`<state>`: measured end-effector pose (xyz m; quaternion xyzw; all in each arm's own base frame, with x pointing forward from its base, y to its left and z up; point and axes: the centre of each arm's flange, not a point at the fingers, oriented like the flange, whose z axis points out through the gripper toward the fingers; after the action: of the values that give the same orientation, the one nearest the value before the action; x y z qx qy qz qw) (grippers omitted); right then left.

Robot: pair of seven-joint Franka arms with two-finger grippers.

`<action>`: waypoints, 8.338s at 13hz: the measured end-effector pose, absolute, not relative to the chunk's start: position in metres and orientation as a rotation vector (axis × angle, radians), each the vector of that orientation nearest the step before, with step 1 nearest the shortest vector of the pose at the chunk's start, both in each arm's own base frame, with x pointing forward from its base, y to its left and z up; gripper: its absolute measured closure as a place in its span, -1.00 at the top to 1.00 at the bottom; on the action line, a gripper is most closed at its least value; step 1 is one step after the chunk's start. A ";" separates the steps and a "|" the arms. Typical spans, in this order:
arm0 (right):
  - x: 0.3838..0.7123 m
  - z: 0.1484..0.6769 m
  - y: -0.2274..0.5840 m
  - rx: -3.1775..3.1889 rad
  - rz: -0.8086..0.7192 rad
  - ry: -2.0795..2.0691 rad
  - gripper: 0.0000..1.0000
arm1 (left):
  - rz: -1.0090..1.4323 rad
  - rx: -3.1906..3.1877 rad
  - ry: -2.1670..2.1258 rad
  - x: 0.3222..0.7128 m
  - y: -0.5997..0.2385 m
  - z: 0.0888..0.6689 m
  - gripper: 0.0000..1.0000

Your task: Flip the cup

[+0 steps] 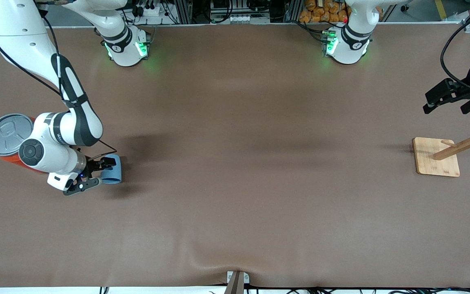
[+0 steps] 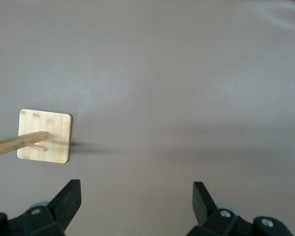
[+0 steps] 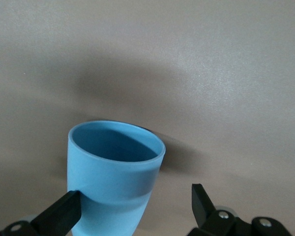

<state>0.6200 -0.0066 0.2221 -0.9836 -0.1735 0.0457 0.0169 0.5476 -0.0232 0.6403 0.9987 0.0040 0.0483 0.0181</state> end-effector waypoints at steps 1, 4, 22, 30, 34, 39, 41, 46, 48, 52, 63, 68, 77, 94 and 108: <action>0.620 0.223 -0.005 -3.057 0.140 -0.543 1.00 | 0.150 3.102 0.012 0.548 -0.023 0.640 1.00; 0.622 0.224 0.003 -3.054 0.133 -0.556 1.00 | 0.150 3.102 0.012 0.548 -0.023 0.640 1.00; 0.613 0.191 0.020 -2.981 0.208 -0.489 0.59 | 0.150 3.102 0.000 0.547 -0.028 0.640 1.00; 0.627 0.246 0.106 -2.715 0.059 -1.197 0.59 | 0.149 3.102 -0.003 0.547 -0.029 0.640 1.00; 0.617 0.277 0.206 -2.518 -0.070 -1.528 0.59 | 0.148 3.102 -0.003 0.547 -0.029 0.640 1.00; 0.603 0.270 0.263 -2.288 -0.164 -1.923 0.59 | 0.148 3.102 -0.004 0.547 -0.029 0.640 1.00; 0.594 0.259 0.289 -2.225 -0.182 -2.000 0.59 | 0.148 3.102 -0.004 0.547 -0.029 0.640 1.00; 0.567 0.252 0.366 -2.096 -0.218 -2.139 0.59 | 0.125 3.102 -0.002 0.549 -0.028 0.634 1.00; 0.556 0.241 0.391 -2.070 -0.236 -2.160 0.59 | 0.121 3.102 -0.006 0.550 -0.029 0.633 1.00; 0.553 0.223 0.413 -2.041 -0.251 -2.214 0.59 | 0.088 3.104 -0.014 0.548 -0.031 0.631 1.00; 0.547 0.207 0.434 -2.014 -0.248 -2.358 1.00 | 0.039 3.104 -0.025 0.552 -0.033 0.619 1.00; 0.565 0.224 0.424 -2.051 -0.280 -2.345 1.00 | 0.019 3.104 -0.033 0.553 -0.036 0.615 1.00; 0.631 0.355 0.323 -2.567 -0.112 -1.765 1.00 | -0.268 2.655 0.016 0.600 -0.095 0.503 1.00; 0.568 0.629 -0.022 -3.112 -0.016 -0.325 1.00 | -0.312 1.986 0.206 0.614 -0.255 0.232 1.00; 0.526 0.669 -0.030 -3.117 0.151 0.055 1.00 | -0.143 1.945 0.385 0.562 -0.370 0.152 1.00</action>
<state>0.5261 -0.0299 0.6687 -0.9986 0.0175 0.0484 0.0104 0.5618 -0.3696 0.1524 0.8201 0.1623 -0.0605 0.5454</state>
